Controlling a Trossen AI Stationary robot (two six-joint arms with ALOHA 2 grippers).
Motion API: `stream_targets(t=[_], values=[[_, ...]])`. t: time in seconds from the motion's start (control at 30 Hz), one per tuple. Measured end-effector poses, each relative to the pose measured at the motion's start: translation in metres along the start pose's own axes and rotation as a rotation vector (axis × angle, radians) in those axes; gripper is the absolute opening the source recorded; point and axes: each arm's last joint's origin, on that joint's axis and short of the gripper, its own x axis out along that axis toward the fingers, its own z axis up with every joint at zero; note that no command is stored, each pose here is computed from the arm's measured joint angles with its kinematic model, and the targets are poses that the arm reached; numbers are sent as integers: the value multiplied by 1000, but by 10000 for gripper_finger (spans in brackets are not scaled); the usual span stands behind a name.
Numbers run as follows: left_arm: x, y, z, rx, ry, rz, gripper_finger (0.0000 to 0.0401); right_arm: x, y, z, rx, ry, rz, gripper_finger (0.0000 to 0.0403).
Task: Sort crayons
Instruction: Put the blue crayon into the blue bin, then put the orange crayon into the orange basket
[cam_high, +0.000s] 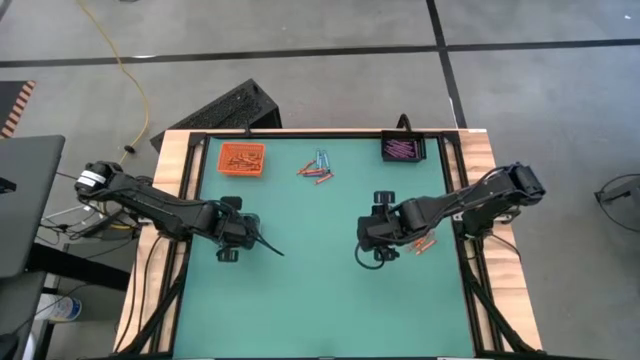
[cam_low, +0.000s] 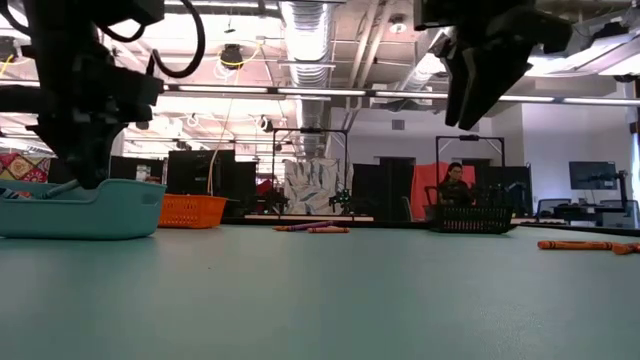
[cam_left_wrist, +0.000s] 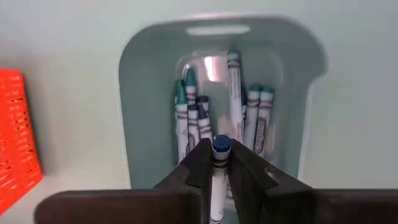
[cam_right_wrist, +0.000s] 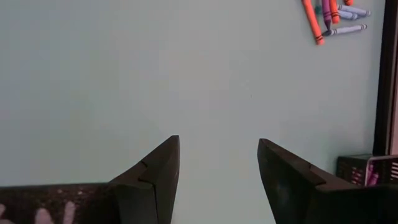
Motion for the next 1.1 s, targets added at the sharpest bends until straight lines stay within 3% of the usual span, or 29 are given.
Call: stream_targets(t=[0.33, 0.53, 0.8, 0.97, 1.1], values=[[0, -1, 1, -17, -6, -34, 99, 4, -14, -9, -14, 124, -31, 207], [-5, -4, 6, -19, -40, -81, 113, 21, -13, -27, -14, 250, 79, 207], [-31, -19, 27, 81, -388, -128, 114, 50, -7, -66, -28, 438, 125, 207], [-48, -30, 41, 158, -620, -169, 114, 68, -6, -80, 8, 454, 203, 207], [-54, -37, 48, 203, -727, -179, 114, 79, -6, -87, 30, 429, 253, 207]])
